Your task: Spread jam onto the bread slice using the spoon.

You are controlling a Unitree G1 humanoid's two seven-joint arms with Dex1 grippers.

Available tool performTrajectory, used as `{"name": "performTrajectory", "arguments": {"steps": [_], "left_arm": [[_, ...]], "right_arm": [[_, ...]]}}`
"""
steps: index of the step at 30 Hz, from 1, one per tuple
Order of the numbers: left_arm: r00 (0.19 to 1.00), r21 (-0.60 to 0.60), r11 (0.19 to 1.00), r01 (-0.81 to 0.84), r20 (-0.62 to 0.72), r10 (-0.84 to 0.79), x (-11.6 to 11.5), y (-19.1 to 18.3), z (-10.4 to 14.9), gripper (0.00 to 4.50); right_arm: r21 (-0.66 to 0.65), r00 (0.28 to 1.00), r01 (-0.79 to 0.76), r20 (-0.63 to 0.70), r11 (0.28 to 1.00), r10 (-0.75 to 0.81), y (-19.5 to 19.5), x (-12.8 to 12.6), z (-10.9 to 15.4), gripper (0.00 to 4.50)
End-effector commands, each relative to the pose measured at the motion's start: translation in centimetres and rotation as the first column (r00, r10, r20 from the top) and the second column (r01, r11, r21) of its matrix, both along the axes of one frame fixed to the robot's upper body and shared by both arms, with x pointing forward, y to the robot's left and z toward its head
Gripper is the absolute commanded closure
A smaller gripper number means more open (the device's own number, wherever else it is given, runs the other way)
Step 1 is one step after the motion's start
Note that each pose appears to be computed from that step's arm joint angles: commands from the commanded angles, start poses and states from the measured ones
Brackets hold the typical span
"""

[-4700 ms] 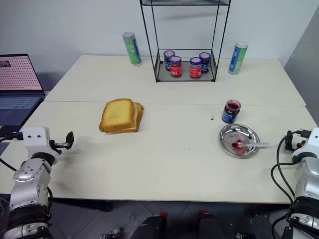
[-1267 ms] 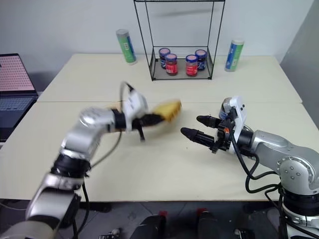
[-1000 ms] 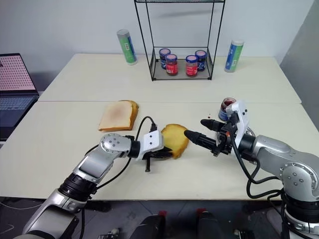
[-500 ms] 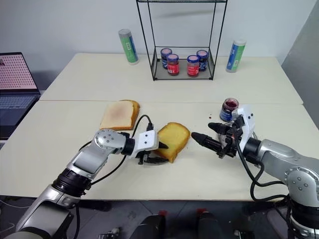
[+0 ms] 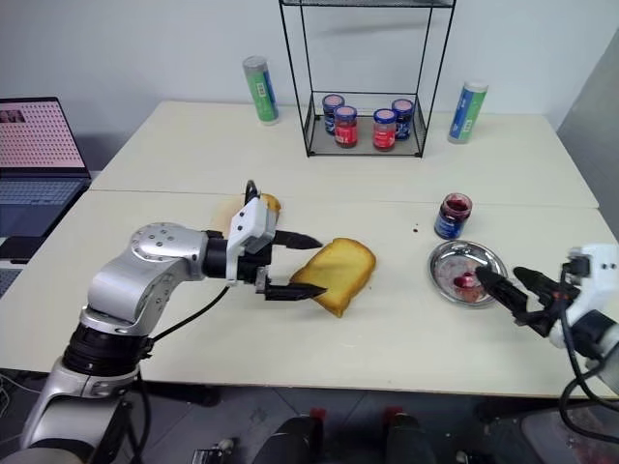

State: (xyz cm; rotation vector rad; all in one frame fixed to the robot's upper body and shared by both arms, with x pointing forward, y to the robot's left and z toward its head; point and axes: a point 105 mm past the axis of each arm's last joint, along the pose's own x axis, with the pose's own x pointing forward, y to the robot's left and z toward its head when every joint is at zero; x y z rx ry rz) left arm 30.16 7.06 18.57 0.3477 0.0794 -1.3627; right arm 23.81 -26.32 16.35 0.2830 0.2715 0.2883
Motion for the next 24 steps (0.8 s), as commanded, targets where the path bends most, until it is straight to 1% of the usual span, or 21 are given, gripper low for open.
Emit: {"name": "performTrajectory", "arguments": {"steps": [1, 3, 4, 6, 11, 14, 18, 24], "left_arm": [[0.998, -0.034, 0.999, 0.018, 0.065, -0.016, -0.4, -2.3, 0.0, 0.01], [0.997, -0.076, 0.997, 0.018, 0.074, -0.012, -0.2, -3.7, 0.2, 0.01], [0.996, -0.084, 0.996, 0.026, 0.090, -0.018, -0.1, -4.7, 0.0, 0.01], [0.994, -0.093, 0.995, 0.046, 0.105, -0.036, -0.2, -6.0, -0.2, 0.01], [0.992, -0.099, 0.993, 0.059, 0.118, -0.047, -0.2, -7.0, -0.2, 0.01], [0.992, -0.099, 0.994, 0.052, 0.123, -0.039, -0.1, -6.9, 0.0, 0.01], [0.992, -0.090, 0.995, 0.035, 0.122, -0.024, -0.2, -6.4, -0.1, 0.01], [0.992, -0.095, 0.995, 0.024, 0.122, -0.013, -0.4, -6.6, 0.1, 0.01]], "right_arm": [[0.083, 0.994, 0.101, 0.025, 0.991, -0.103, -1.4, -0.5, 0.1, 0.00], [0.117, 0.985, 0.172, 0.003, 0.978, -0.174, -2.3, -0.4, -0.9, 0.00], [0.185, 0.971, 0.235, -0.007, 0.954, -0.238, -2.9, 0.1, -1.5, 0.00], [0.285, 0.952, 0.299, -0.028, 0.911, -0.304, -3.2, 1.0, -2.3, 0.00], [0.420, 0.943, 0.319, -0.054, 0.849, -0.328, -2.6, 2.9, -3.0, 0.00], [0.505, 0.912, 0.394, -0.112, 0.768, -0.394, -3.3, 4.2, -4.1, 0.00], [0.552, 0.908, 0.402, -0.138, 0.730, -0.396, -3.1, 5.0, -4.8, 0.00], [0.600, 0.908, 0.398, -0.151, 0.694, -0.390, -2.7, 6.3, -4.9, 0.00]]}}
